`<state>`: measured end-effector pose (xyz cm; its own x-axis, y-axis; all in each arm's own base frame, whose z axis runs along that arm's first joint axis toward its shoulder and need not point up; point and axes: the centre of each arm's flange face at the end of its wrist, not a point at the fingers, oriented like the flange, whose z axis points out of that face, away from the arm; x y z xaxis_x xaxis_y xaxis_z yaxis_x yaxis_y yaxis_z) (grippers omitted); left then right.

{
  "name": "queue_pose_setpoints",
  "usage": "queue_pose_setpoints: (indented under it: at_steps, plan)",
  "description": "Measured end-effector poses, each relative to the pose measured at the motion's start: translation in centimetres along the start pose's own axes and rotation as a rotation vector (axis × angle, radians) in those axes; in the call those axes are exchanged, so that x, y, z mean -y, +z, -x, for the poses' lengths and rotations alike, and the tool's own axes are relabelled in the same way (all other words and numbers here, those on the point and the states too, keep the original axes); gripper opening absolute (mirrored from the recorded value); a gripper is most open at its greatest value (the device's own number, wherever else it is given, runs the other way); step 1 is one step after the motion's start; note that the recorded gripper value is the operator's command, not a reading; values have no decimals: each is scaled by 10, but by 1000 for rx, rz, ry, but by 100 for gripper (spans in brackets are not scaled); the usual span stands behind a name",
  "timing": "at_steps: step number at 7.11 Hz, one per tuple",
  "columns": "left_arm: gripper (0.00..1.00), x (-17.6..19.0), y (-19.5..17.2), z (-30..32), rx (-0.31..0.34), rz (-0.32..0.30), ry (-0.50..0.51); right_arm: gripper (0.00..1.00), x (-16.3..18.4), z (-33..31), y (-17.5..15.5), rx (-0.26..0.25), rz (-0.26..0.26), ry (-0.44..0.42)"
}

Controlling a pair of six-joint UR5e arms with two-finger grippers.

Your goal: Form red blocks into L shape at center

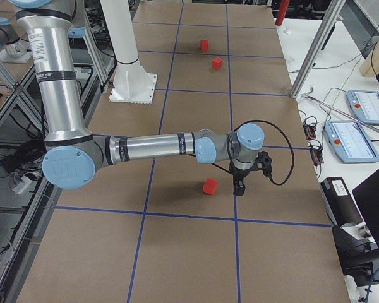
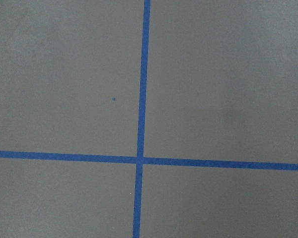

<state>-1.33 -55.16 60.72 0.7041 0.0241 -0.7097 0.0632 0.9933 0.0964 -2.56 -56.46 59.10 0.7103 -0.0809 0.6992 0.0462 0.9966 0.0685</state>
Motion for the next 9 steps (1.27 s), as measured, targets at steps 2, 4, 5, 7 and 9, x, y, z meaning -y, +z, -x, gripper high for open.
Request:
queue_pose_setpoints:
  at_steps: [2, 4, 5, 7, 9]
  plan:
    - [100, -2, -2, -3, 0, -4, 9, 100, -2, 0, 0, 6, 0, 0]
    - [100, -8, 1, 0, 5, -3, 15, 100, -6, 11, -11, 23, -20, -28]
    - [100, -18, 6, 6, 5, -5, 21, 100, -10, 21, -12, 29, -23, -51]
    - [100, -35, 14, 18, 0, -25, 43, 100, -24, 50, 23, 39, 34, -113]
    - [100, -39, 16, 20, -2, -29, 48, 100, -32, 80, 62, 24, 97, -178]
